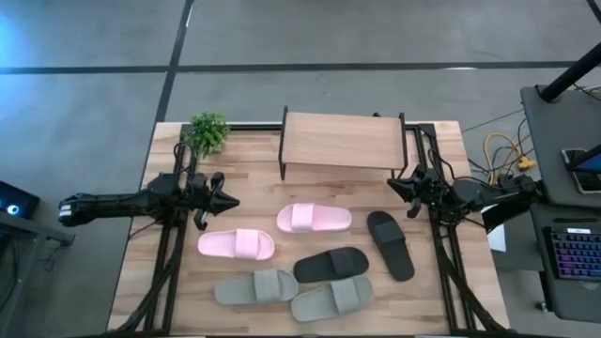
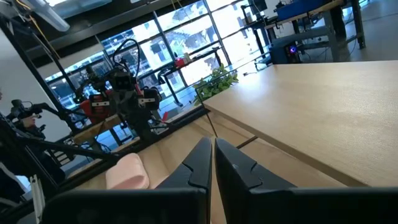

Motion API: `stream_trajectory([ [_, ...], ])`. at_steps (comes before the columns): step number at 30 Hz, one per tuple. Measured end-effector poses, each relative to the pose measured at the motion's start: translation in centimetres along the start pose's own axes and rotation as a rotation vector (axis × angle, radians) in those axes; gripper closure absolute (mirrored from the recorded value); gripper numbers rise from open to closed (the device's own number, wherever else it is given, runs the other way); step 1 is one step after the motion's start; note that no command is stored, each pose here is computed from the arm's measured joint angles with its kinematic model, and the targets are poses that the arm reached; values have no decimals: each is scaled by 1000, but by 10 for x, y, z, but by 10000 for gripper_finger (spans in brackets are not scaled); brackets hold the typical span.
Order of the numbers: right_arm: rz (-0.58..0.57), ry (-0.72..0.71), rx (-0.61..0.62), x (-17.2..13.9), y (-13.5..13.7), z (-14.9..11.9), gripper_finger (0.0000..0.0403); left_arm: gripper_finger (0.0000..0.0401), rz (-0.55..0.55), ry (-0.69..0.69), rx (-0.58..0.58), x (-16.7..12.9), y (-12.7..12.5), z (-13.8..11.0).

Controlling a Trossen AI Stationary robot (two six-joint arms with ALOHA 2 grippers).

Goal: Pick and place slides into the shelf

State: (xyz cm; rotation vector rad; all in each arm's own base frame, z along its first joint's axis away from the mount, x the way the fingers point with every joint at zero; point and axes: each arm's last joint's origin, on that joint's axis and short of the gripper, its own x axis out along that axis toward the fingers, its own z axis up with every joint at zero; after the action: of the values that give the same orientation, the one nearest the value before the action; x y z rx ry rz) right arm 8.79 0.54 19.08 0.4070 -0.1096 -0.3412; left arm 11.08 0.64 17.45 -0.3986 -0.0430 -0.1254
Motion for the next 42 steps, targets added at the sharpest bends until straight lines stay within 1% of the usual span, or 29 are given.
stream_trajectory([
  [12,1,-1,1,0,0,0,390,395,0,0,0,0,0,0],
  [15,7,-15,31,0,1,2,390,395,0,0,2,0,0,0],
  [16,9,-18,36,0,1,2,390,395,1,1,29,0,0,0],
  [17,8,-18,35,0,1,2,390,395,1,2,90,0,0,0],
  [20,5,-36,43,0,1,4,390,395,0,0,325,0,0,0],
  [22,-22,-70,92,0,1,6,390,395,-6,-28,437,0,-1,3],
  [24,-71,-140,195,0,1,11,390,395,-23,-95,454,0,-4,9],
  [25,-85,-172,261,0,1,14,390,395,-33,-139,444,-1,-6,13],
  [28,-56,-254,522,-1,3,21,390,395,-79,-308,417,-5,-13,27],
  [30,-35,-269,626,-1,3,23,390,395,-111,-430,431,-10,-19,37],
  [32,-31,-272,653,-1,3,23,390,395,-143,-577,470,-17,-25,48],
  [35,-34,-276,648,-1,3,24,390,395,-203,-823,510,-33,-36,63],
  [37,-66,-294,633,-1,2,24,390,395,-277,-947,447,-44,-41,70],
  [38,-86,-305,623,-1,2,24,390,395,-290,-1001,408,-48,-43,72],
  [39,-103,-317,615,-2,1,24,390,395,-263,-1044,368,-51,-43,74],
  [40,-115,-329,607,-2,1,25,390,395,-198,-1075,337,-51,-41,75],
  [41,-117,-337,600,-2,1,26,390,395,-127,-1085,315,-51,-39,76],
  [42,-116,-344,589,-2,2,27,390,395,-62,-1062,308,-47,-36,75],
])
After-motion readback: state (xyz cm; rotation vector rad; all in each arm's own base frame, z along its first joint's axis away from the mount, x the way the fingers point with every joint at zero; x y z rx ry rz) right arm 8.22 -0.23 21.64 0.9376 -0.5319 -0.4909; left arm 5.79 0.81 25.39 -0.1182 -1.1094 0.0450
